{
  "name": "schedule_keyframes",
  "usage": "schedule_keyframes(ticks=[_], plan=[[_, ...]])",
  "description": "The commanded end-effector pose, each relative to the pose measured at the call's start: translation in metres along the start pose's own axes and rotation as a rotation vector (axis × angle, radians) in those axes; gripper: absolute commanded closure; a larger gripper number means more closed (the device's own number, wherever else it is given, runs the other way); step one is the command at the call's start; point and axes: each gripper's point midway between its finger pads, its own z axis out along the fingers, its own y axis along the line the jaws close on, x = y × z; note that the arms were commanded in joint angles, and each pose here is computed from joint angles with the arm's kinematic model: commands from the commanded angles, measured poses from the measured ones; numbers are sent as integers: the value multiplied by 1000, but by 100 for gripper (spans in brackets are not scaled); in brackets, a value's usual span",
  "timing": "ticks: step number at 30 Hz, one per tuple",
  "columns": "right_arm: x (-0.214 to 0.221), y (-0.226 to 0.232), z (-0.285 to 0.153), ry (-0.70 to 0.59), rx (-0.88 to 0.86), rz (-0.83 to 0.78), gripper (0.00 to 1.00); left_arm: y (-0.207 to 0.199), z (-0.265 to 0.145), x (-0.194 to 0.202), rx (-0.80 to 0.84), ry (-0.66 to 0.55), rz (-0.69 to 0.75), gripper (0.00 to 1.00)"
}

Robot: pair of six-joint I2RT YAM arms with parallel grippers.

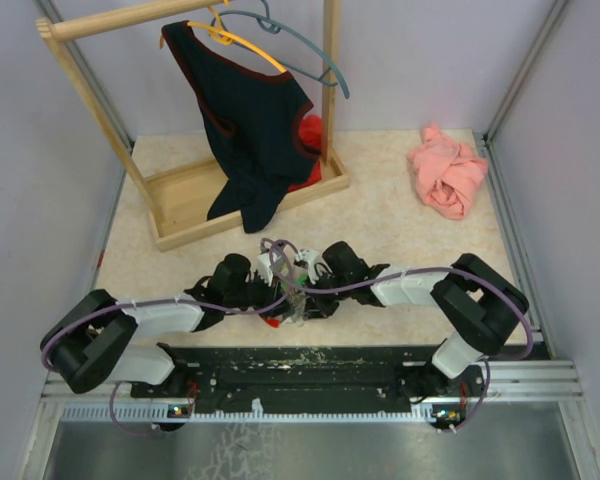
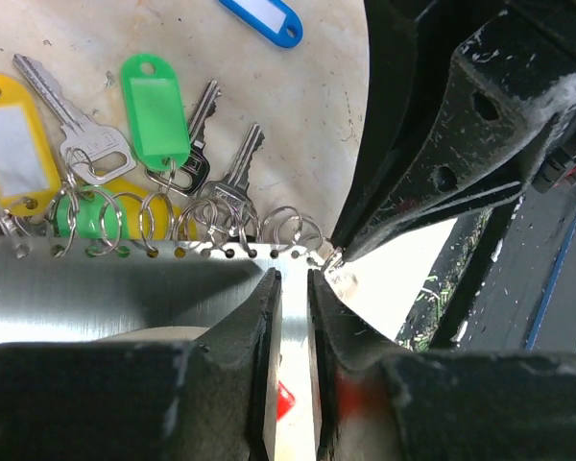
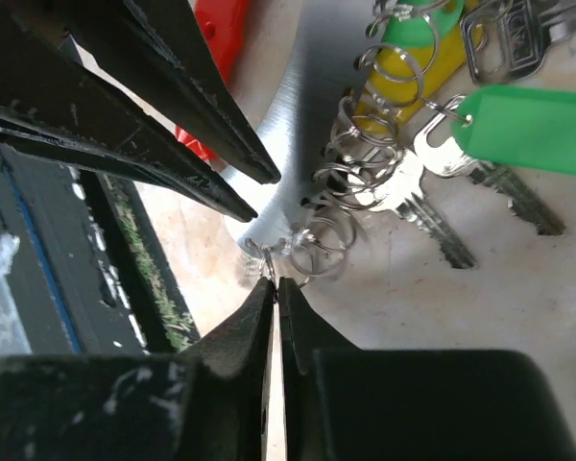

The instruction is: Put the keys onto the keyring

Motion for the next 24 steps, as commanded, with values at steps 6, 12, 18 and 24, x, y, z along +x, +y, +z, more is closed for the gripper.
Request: schedule_keyframes(ticks=[6, 12, 18, 24], plan=[[-34, 0, -14, -38, 66, -279, 100, 2, -2, -18, -22, -54, 29, 80], [-51, 0, -27, -52, 127, -419, 100, 0, -10, -30, -32, -99, 25, 76], [-66, 3, -31, -91, 171, -568, 100, 4, -15, -33, -83, -114, -122, 72], [-74, 5, -31, -103, 199, -622, 100, 18, -26, -33, -212, -146, -418, 65]])
